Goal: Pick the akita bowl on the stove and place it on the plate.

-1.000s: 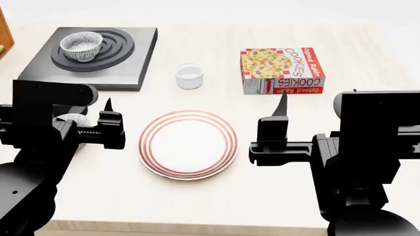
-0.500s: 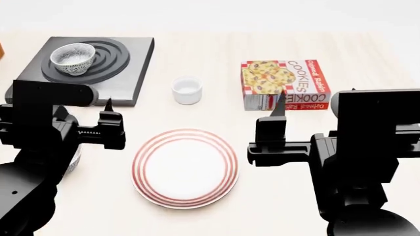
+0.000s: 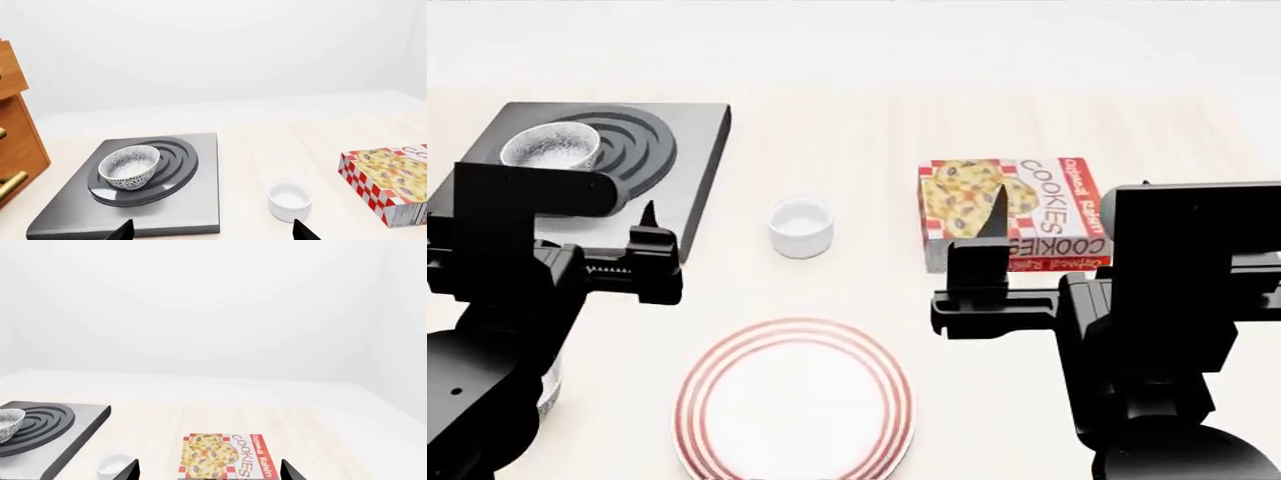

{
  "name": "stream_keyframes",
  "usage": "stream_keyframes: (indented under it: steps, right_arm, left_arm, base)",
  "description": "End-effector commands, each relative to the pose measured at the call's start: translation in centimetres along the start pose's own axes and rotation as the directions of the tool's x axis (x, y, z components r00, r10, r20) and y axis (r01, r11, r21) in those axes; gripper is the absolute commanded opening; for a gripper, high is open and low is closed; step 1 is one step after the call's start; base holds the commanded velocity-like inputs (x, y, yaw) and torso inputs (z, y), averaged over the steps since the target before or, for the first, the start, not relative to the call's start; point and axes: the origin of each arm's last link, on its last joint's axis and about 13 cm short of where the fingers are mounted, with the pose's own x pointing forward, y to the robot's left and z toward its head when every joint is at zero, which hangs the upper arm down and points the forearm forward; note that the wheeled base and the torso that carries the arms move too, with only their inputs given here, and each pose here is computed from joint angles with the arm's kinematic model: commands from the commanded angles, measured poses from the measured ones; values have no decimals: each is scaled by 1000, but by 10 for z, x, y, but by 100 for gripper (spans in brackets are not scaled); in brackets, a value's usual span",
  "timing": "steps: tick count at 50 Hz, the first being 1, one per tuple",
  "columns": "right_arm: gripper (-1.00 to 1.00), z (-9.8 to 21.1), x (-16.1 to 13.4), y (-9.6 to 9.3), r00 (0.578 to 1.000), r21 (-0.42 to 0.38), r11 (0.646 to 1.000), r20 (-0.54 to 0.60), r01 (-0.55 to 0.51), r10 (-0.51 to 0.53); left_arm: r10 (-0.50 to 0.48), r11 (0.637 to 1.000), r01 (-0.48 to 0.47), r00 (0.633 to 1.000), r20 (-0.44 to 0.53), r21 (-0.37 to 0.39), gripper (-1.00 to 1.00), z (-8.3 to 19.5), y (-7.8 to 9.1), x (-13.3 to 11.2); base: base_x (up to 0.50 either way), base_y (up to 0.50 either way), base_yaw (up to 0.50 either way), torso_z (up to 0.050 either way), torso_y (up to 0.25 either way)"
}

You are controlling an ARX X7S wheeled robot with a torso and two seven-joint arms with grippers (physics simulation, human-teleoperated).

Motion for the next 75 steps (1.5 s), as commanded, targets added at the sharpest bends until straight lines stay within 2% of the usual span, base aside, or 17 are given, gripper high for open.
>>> stream_keyframes:
  steps: [1,62,69,75]
  right_arm:
    - [100,-1,0,0,1000,0,1000,-1,0,0]
    - [100,0,0,0,1000,-2,1000,-1,-4,4]
    - [100,0,0,0,1000,-6,1000,-7,-4,4]
    - [100,1,-1,1,1000,0,1000,-3,-6,6]
  left_arm:
    - [-1,1000,1,1000,0,2,100,0,0,0]
    - [-12,1000,12,1000,-6,10,100,-2,1,0]
    - [-19,1000,19,1000,8,12,100,7,3,1]
    - [-42,999,42,999,17,34,100,27,6,5]
  base:
    - [262,0,0,0,0]
    - [259,0,0,0,0]
    - [215,0,0,0,0]
    - [3,0,0,0,2]
